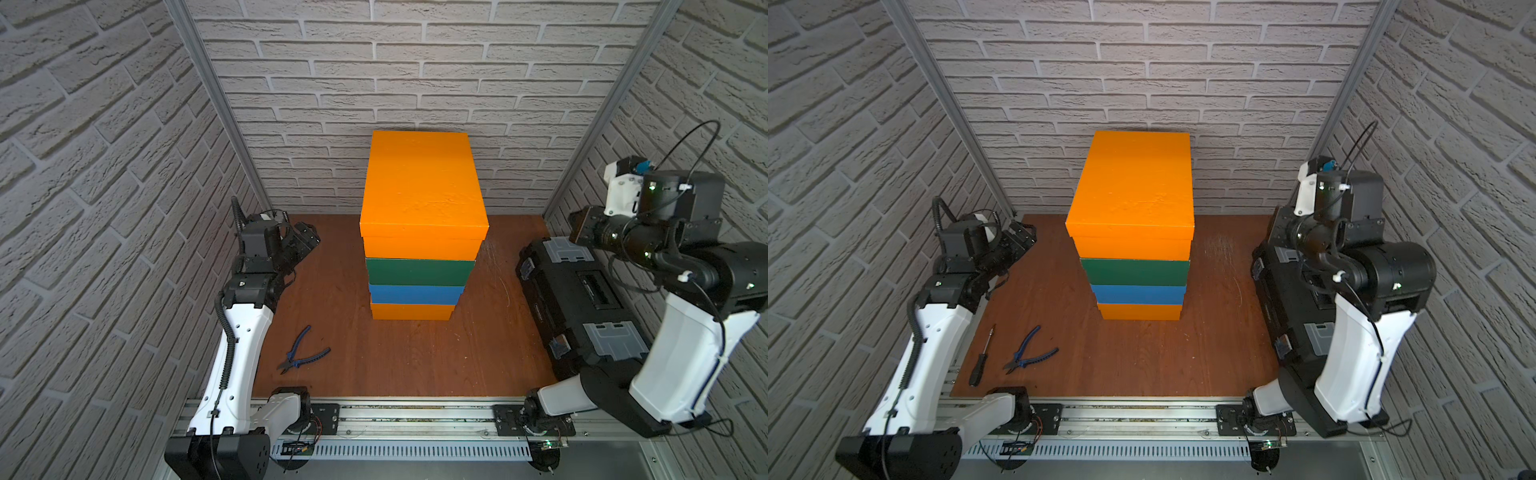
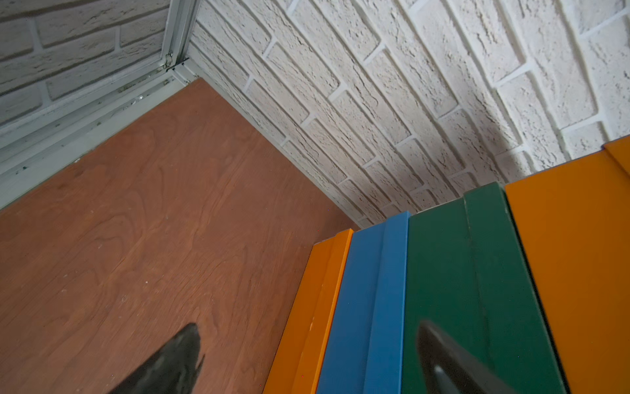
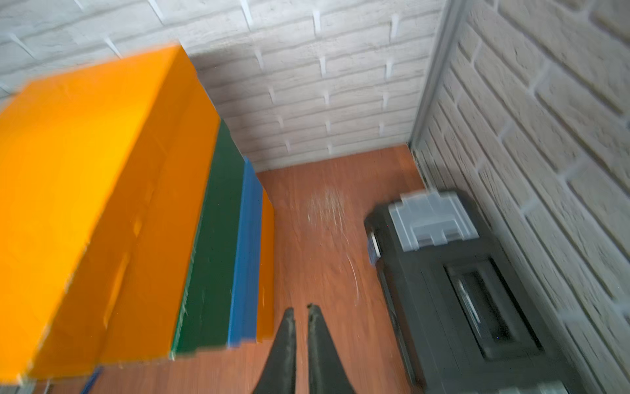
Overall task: Stack the shoeboxes
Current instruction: Reset both arms
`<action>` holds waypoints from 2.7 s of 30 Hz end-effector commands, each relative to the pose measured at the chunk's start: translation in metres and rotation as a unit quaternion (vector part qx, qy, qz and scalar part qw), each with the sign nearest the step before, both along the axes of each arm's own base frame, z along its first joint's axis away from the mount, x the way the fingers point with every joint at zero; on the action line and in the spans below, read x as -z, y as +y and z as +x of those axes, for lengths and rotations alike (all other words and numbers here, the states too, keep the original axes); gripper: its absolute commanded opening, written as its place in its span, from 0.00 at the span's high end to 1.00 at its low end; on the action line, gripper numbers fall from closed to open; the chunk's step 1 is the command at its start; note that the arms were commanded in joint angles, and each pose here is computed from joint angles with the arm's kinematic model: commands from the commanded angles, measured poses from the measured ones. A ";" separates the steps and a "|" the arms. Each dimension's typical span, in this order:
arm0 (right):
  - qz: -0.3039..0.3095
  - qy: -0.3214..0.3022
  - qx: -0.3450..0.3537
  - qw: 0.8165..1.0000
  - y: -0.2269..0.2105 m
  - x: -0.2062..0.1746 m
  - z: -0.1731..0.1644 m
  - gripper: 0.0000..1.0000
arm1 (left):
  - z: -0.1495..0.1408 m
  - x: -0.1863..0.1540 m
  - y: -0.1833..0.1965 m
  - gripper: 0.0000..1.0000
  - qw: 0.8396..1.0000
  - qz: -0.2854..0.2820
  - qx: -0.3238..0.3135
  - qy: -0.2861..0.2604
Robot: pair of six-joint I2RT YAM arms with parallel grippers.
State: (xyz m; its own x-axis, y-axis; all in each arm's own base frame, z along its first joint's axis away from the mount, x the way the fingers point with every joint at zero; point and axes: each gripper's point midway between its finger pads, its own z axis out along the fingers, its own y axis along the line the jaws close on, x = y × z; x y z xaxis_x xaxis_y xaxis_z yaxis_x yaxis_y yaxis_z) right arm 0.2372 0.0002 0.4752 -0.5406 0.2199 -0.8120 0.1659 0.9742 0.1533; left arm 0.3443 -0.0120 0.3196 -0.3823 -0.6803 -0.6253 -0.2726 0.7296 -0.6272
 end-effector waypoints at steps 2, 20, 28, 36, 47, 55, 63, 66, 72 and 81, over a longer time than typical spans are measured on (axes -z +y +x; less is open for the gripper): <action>0.041 -0.077 0.013 0.996 -0.001 0.053 -0.037 0.80 | -0.012 0.005 0.001 0.02 1.000 -0.006 -0.003 -0.001; 0.050 -0.021 -0.015 0.998 0.014 0.177 -0.001 0.00 | -0.021 0.034 0.002 0.02 0.999 0.029 0.007 0.010; -0.010 -0.138 -0.008 0.990 0.004 0.238 0.048 0.00 | 0.005 0.067 0.013 0.02 0.994 0.083 -0.007 -0.075; -0.150 -0.206 -0.006 0.967 -0.012 0.294 0.073 0.00 | 0.020 0.133 0.040 0.02 0.957 0.287 -0.018 -0.036; -0.158 -0.141 0.019 0.977 -0.018 0.347 0.130 0.01 | 0.050 0.180 0.046 0.02 0.926 0.378 0.013 0.005; -0.165 -0.116 0.048 0.978 -0.032 0.372 0.144 0.01 | 0.040 0.212 0.057 0.02 0.917 0.398 0.015 0.018; -0.150 -0.153 0.027 0.976 -0.029 0.373 0.146 0.01 | 0.035 0.220 0.057 0.02 0.913 0.402 0.014 -0.066; -0.149 -0.127 0.025 0.980 -0.029 0.376 0.147 0.01 | 0.035 0.221 0.058 0.02 0.916 0.395 0.020 -0.069; -0.149 -0.142 0.024 0.978 -0.028 0.375 0.148 0.01 | 0.047 0.230 0.063 0.02 0.922 0.385 0.023 -0.039; -0.150 -0.133 0.051 0.978 -0.037 0.375 0.147 0.01 | 0.048 0.230 0.064 0.02 0.922 0.384 0.022 -0.039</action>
State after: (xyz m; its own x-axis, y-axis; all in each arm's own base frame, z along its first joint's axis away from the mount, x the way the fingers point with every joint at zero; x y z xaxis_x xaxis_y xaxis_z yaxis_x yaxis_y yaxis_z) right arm 0.3785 -0.0287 0.0850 -0.3428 -0.0313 -0.9389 0.2040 0.9731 -0.1069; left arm 0.3866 0.0507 0.0786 -0.3785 -0.0067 -0.9256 -0.2020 0.9765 0.0756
